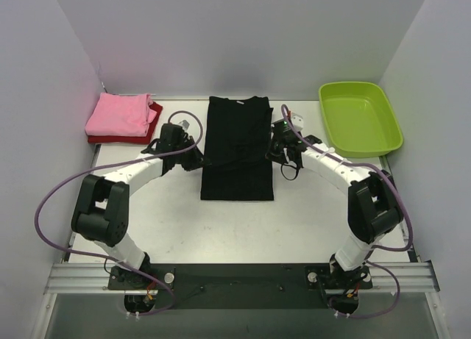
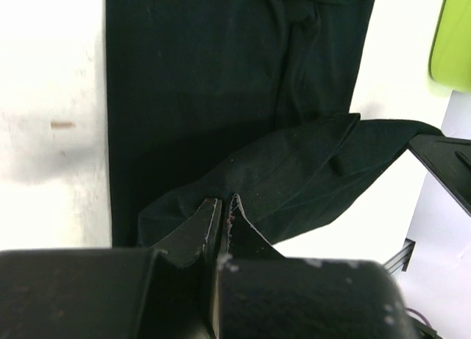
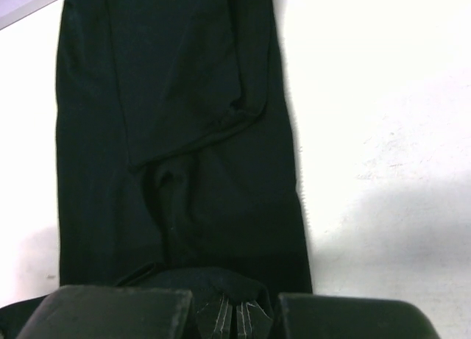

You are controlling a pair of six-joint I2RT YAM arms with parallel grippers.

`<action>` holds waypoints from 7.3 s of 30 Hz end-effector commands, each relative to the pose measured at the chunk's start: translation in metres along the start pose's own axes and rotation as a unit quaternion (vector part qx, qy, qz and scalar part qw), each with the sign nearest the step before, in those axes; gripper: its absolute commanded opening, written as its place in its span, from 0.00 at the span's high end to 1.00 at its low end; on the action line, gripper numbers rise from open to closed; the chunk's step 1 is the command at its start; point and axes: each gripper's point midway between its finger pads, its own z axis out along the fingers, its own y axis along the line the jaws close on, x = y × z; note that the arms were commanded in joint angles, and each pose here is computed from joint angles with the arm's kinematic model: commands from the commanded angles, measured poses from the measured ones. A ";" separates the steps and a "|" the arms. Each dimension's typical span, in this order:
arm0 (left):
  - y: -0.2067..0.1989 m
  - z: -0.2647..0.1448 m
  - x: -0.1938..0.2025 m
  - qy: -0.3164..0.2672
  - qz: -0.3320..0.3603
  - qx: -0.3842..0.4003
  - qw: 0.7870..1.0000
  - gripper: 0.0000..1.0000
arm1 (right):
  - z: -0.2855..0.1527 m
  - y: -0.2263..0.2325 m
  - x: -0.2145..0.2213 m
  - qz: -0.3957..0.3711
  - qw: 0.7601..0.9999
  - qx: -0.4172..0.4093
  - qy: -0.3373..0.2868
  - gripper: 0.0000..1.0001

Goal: Fold and stack the t-shirts

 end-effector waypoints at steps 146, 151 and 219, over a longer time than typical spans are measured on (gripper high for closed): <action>-0.044 -0.172 0.118 -0.134 0.099 0.034 0.985 1.00 | -0.176 0.014 0.111 -0.154 0.975 -0.065 -0.146 1.00; -0.064 -0.168 0.091 -0.162 0.122 0.028 0.979 1.00 | -0.170 0.034 0.078 -0.155 0.972 -0.069 -0.163 1.00; -0.042 -0.053 -0.132 -0.231 -0.018 0.037 0.972 0.07 | 0.004 0.113 -0.112 -0.052 0.984 -0.113 -0.126 0.00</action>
